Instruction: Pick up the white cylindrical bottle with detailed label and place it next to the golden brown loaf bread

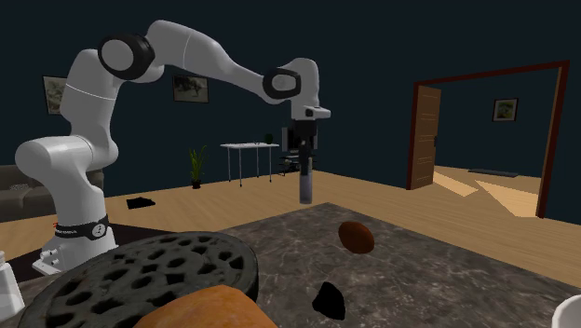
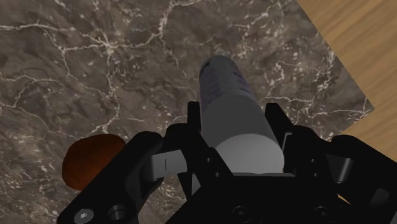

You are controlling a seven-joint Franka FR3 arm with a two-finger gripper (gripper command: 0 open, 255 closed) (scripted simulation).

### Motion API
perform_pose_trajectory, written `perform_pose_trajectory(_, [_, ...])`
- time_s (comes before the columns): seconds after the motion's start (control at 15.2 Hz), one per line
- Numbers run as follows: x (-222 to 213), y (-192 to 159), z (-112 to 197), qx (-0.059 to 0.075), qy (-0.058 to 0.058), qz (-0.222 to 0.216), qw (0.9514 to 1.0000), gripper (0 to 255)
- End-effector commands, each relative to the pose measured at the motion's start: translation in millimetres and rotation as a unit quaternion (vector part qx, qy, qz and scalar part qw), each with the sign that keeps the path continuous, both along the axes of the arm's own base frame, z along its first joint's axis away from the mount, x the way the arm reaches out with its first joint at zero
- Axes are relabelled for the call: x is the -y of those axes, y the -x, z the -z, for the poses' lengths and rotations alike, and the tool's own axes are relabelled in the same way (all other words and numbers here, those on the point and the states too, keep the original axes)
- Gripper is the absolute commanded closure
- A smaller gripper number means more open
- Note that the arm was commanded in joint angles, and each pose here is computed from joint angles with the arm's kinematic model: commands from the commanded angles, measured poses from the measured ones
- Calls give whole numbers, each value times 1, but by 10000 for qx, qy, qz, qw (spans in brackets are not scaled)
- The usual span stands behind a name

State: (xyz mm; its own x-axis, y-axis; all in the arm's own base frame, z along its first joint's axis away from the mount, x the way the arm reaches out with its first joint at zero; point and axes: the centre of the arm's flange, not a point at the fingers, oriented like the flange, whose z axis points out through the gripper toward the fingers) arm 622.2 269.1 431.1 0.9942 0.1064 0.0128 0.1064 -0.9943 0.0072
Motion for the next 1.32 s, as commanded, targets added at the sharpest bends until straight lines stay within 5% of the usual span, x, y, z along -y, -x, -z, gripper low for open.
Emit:
perform_pose_trajectory(0.0, [0,1,-11,0,0,0,10000,255])
perform_pose_trajectory(1.25, [0,1,-112,0,0,0,10000,255])
